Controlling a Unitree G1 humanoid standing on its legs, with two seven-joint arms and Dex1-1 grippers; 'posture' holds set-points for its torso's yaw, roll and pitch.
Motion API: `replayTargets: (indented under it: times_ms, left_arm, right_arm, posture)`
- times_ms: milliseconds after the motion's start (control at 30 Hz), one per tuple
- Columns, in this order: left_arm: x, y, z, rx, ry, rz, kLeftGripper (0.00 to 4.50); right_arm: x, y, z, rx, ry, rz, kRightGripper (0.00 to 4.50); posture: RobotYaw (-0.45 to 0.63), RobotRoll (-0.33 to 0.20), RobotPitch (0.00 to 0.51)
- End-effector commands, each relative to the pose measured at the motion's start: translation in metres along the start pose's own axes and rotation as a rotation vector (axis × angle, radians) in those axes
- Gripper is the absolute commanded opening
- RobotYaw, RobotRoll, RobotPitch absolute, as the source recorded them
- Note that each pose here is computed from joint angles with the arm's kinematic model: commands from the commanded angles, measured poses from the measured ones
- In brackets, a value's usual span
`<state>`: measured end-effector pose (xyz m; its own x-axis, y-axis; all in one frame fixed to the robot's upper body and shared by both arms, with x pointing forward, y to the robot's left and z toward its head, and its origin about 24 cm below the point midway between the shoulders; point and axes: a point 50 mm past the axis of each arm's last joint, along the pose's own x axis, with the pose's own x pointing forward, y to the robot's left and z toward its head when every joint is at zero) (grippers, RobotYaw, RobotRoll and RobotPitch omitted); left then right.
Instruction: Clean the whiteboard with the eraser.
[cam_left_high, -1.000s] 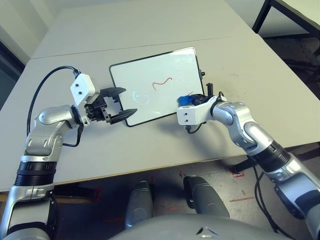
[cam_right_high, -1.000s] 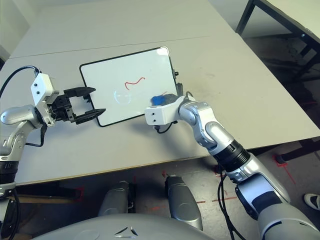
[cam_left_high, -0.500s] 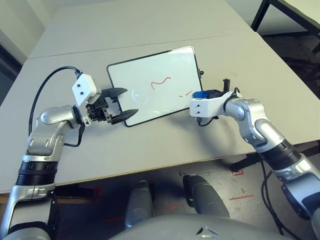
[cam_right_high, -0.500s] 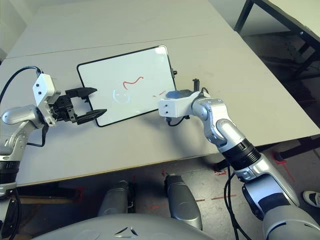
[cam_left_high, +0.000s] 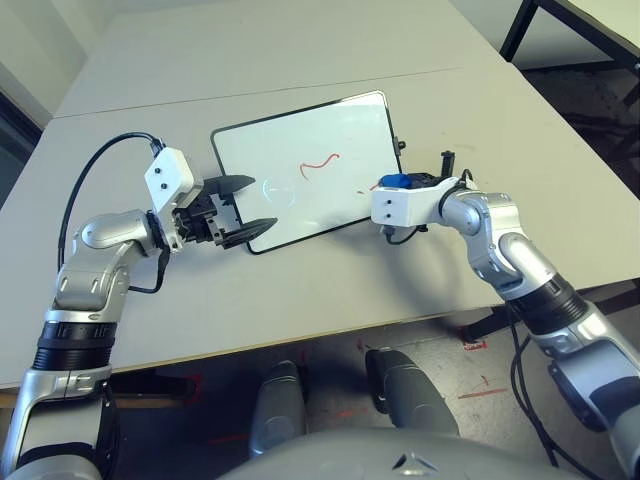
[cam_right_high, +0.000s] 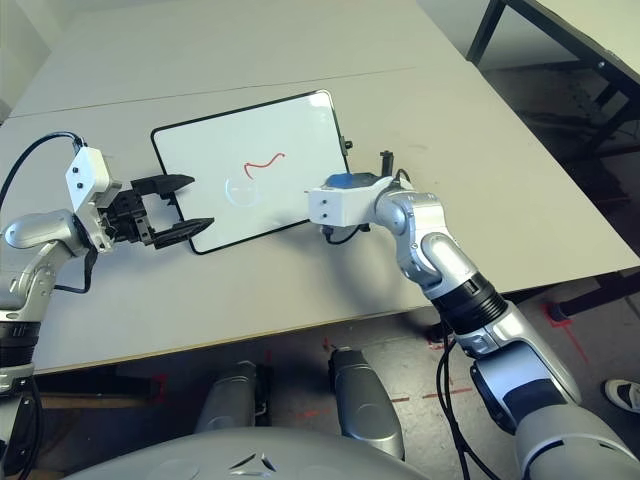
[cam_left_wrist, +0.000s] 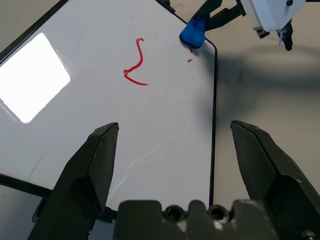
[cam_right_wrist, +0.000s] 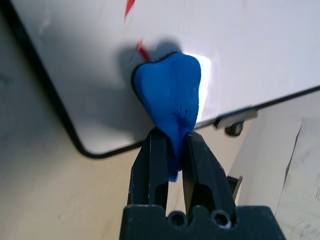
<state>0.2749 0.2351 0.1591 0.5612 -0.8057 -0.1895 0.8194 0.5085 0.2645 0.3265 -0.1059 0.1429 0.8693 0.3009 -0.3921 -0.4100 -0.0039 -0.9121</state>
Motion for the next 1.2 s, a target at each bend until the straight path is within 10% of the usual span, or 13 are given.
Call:
replayTargets:
  times_ms: [33, 667, 1200]
  left_arm:
    - [0.001, -0.001, -0.001, 0.003, 0.024, -0.015, 4.5]
    - [-0.001, -0.003, -0.002, -0.007, 0.029, -0.011, 4.5]
    - [0.0, -0.003, -0.004, -0.007, 0.027, -0.012, 4.5]
  right_arm:
    - [0.005, 0.006, 0.01, -0.037, -0.028, 0.039, 0.21]
    - [0.004, 0.021, 0.027, -0.075, -0.1, 0.102, 0.21]
    - [0.0, 0.01, -0.038, -0.065, 0.117, 0.078, 0.2]
  posture:
    - [-0.13, 0.0, 0.148]
    - [-0.12, 0.0, 0.155]
    - [-0.13, 0.0, 0.151]
